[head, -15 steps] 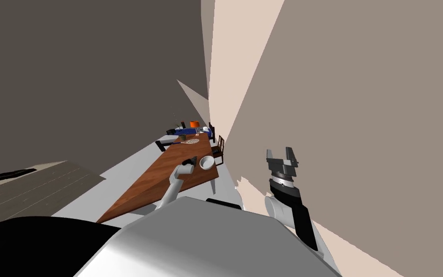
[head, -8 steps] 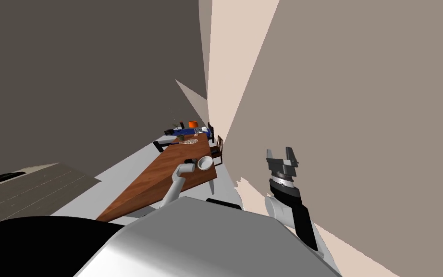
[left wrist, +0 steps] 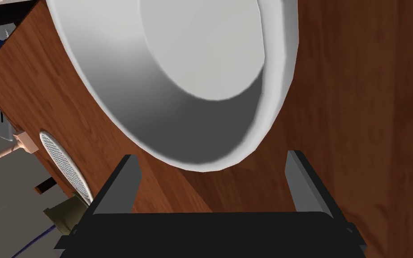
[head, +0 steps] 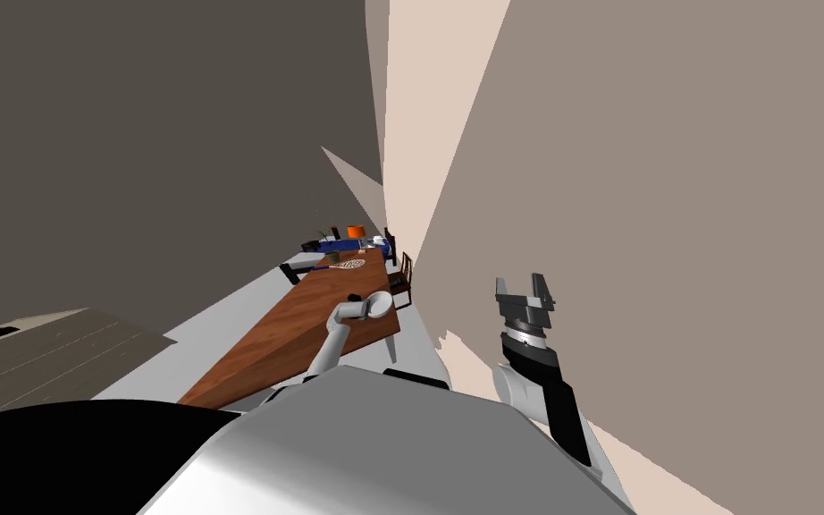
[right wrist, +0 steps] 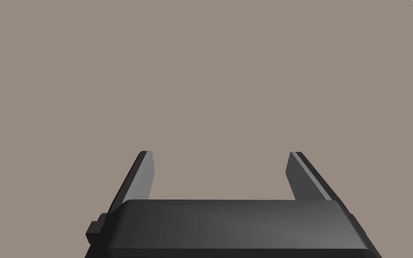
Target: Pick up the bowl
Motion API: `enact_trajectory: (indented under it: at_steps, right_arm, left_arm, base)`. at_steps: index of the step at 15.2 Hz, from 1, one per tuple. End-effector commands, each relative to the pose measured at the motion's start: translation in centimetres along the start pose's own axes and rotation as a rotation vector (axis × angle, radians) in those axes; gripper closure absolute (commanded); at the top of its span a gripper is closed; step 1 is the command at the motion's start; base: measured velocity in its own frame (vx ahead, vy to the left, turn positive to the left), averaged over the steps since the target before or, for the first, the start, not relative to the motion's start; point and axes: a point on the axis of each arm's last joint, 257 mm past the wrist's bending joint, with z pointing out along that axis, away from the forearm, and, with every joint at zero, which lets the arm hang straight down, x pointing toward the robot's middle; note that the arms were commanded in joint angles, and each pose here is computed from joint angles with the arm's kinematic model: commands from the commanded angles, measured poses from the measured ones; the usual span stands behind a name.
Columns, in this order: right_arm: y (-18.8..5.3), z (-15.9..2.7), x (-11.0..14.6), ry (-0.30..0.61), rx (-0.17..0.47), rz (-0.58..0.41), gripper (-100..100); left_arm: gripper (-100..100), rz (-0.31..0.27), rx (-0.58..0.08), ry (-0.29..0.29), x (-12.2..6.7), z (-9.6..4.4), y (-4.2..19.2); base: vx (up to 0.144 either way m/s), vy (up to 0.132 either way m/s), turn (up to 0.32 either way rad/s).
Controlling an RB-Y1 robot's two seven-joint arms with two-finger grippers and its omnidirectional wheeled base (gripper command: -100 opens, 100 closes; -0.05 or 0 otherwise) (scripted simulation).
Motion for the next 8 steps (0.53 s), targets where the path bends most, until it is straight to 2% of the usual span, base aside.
enact_trajectory:
  at_steps: [1, 8]
  right_arm:
    - [0.0, 0.0, 0.0, 0.0, 0.0, 0.0, 0]
    - [0.0, 0.0, 0.0, 0.0, 0.0, 0.0, 0]
  left_arm:
    - [-100, -0.007, -0.058, 0.012, 0.7, 0.2, 1.3]
    - [-100, -0.018, -0.178, 0.04, 2.4, 0.5, 3.8]
  base:
    - [0.017, -0.032, -0.031]
    - [0.013, -0.025, -0.025]
